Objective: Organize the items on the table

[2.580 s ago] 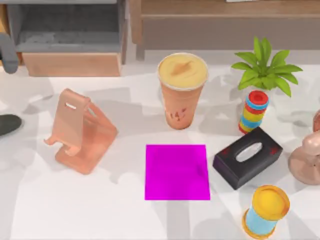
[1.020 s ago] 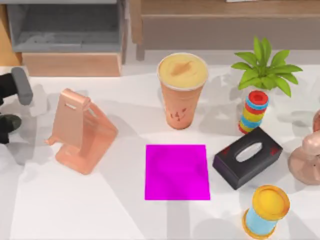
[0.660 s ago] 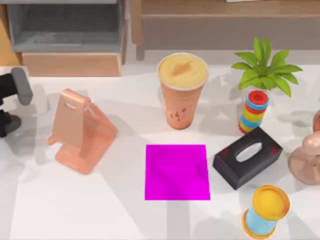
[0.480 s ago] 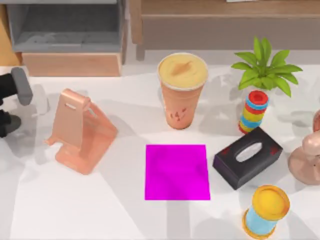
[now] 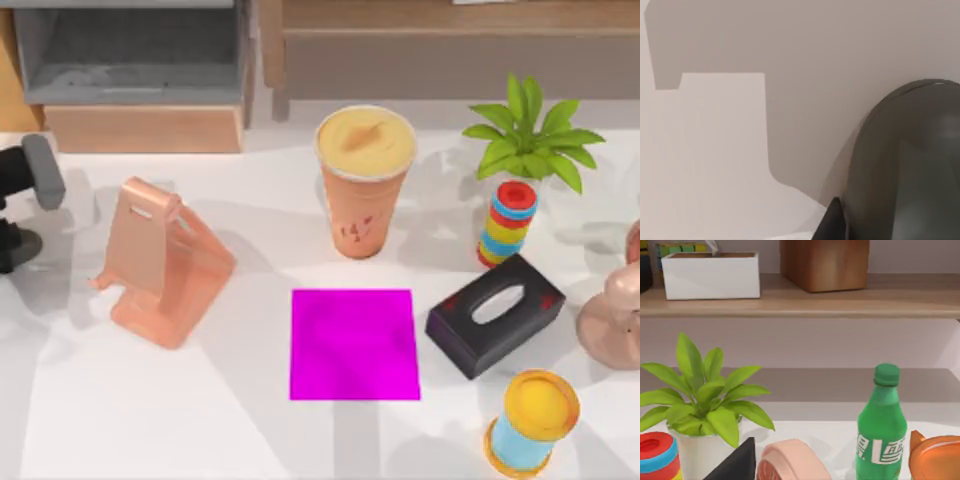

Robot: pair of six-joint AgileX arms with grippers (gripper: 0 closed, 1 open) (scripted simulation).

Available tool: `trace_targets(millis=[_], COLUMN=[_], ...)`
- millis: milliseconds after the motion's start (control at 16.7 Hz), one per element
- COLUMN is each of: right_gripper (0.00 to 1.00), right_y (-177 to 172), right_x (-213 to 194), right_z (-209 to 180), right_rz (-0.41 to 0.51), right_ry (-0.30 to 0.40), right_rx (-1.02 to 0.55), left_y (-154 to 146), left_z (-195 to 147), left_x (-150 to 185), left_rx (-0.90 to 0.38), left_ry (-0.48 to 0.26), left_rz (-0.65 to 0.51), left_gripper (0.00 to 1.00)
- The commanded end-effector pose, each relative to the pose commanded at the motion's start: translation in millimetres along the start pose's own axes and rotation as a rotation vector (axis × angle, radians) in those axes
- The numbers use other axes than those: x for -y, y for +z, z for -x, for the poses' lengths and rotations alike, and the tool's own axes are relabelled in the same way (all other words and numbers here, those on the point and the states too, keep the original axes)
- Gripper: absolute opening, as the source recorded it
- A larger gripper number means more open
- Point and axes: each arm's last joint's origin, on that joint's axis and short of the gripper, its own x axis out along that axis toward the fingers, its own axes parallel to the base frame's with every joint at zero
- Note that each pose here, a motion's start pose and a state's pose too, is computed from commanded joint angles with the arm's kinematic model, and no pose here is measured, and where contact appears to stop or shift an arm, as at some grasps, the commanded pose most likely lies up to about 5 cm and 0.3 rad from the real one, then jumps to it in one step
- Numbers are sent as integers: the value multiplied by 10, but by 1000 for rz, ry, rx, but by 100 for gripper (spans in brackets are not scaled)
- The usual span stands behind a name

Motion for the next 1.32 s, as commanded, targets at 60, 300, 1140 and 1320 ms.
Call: trace_targets(millis=[60, 300, 1140, 1320], right_gripper=[100, 100, 100, 100], right_y=[0, 0, 0, 0], right_x=[0, 0, 0, 0], right_z=[0, 0, 0, 0], right_rz=[0, 0, 0, 0], right_ry=[0, 0, 0, 0], right_rx=[0, 0, 0, 0], left_y=[3, 22, 373, 871], left_z=[38, 435, 1351, 1720], left_x=[-12, -36, 202, 606], left_rx=[0, -4, 65, 145], left_ry=[2, -13, 101, 185], left_rz=[-1, -9, -204, -519], left_gripper=[0, 0, 0, 0])
